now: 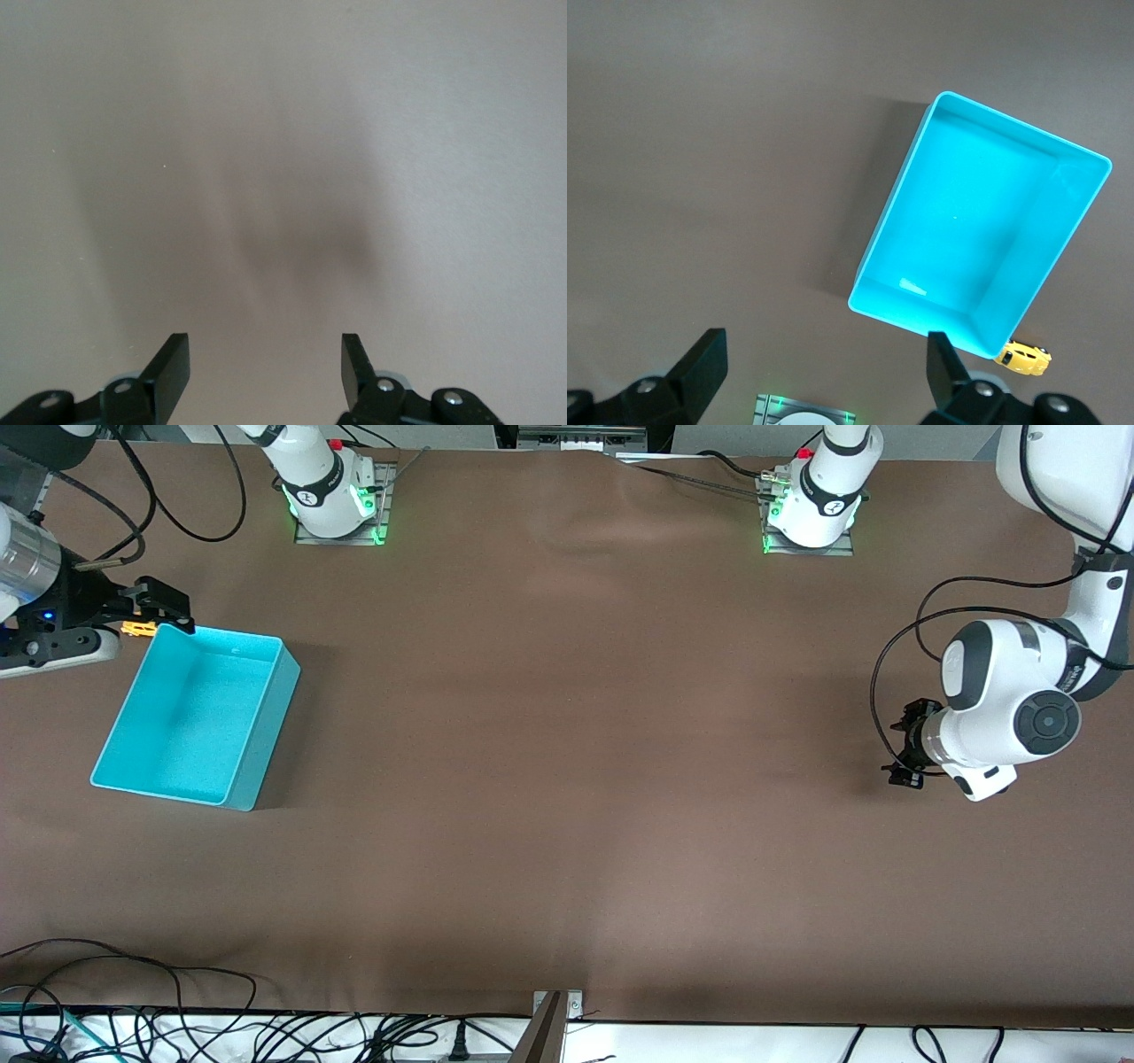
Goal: Wind up and store yellow beetle car
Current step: 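Raise the left gripper away while the right gripper reaches toward the car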
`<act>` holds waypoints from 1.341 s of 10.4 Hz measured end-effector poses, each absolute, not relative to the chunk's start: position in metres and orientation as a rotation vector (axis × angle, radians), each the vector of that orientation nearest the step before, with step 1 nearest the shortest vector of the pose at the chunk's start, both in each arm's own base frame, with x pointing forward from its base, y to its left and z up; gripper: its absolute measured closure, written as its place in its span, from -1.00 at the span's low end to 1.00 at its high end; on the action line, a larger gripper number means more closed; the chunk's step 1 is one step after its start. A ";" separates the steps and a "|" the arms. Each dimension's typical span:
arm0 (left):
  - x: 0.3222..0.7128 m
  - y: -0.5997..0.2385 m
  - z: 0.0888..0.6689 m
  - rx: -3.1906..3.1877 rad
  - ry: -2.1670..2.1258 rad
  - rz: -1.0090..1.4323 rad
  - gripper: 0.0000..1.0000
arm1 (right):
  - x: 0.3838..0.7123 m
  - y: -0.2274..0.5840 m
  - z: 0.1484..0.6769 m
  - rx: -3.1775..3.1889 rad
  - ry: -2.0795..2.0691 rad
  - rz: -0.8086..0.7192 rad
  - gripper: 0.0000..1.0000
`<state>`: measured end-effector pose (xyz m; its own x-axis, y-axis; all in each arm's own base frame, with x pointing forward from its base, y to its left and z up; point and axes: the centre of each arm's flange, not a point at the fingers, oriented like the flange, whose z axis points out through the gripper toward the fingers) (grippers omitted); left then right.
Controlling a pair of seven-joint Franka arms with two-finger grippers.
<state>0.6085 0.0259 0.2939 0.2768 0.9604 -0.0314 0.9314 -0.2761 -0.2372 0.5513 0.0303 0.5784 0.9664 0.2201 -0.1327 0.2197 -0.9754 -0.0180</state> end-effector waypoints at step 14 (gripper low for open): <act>0.648 0.026 0.491 -2.949 -0.805 0.307 -1.00 | 0.550 0.036 0.581 -3.105 -0.383 0.236 -1.00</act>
<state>0.6481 0.0259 0.4910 0.8430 0.5092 -0.1735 0.4954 -0.8605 -0.1183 0.5499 0.0356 0.5807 0.9588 0.2422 -0.1482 0.2416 -0.9701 -0.0227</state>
